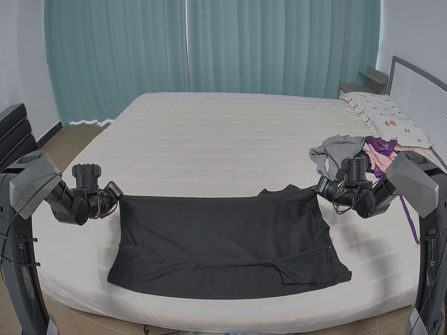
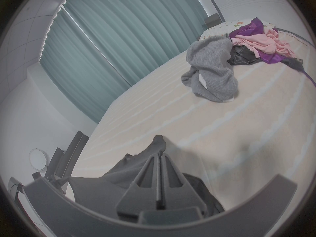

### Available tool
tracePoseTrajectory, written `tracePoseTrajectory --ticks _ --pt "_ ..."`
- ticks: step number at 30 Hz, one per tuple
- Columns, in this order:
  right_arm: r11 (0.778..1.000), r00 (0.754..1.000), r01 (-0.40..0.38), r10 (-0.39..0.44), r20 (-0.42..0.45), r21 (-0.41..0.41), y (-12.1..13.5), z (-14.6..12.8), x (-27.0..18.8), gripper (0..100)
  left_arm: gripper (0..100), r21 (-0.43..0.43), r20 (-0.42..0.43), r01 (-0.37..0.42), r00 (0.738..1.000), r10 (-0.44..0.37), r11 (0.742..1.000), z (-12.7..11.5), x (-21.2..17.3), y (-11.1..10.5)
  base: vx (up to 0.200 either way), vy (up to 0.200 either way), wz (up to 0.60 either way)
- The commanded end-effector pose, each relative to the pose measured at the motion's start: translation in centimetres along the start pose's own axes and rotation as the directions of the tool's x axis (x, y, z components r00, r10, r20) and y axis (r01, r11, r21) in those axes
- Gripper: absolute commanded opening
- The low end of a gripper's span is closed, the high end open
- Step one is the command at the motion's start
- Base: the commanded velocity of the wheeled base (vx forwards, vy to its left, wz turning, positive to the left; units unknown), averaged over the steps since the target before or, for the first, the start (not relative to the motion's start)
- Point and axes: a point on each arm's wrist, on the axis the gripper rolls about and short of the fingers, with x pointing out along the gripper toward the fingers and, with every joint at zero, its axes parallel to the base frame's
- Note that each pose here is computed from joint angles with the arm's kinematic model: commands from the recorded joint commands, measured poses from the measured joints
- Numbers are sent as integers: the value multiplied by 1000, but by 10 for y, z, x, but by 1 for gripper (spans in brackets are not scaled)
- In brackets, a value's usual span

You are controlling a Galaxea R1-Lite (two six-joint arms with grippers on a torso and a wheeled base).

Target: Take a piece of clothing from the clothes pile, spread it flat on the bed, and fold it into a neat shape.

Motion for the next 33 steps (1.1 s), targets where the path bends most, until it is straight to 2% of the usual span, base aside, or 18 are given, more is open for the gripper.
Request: tracePoseTrajectory --ticks 1,6,9,15,23,32,33 --pt "1000 999 12 -12 -31 5 -1 -6 -14 0 0 -1 -9 -2 1000 2 1000 -1 -9 0 0 0 0" --pt "1000 997 19 -18 -75 13 -6 -19 -24 0 0 2 -28 -8 1000 8 1000 -6 -17 1 0 0 0" --pt "1000 998 8 -7 -66 15 -9 -25 -30 0 0 2 -47 -22 999 22 1000 -12 -20 5 0 0 0" --pt "1000 998 -25 26 -64 18 -9 -30 -49 0 0 -4 -28 -8 1000 8 1000 -14 -29 8 0 0 0" --pt "1000 997 -23 24 -75 19 -16 -43 -69 0 0 2 -35 -14 999 14 1000 -25 -41 17 0 0 0" --pt "999 996 -22 25 -84 35 -29 -50 -88 0 0 8 -66 -32 997 33 999 -32 -56 22 0 0 0" --pt "999 994 -32 36 -107 41 -33 -59 -95 0 0 19 -94 -48 994 49 999 -39 -58 28 0 0 0"
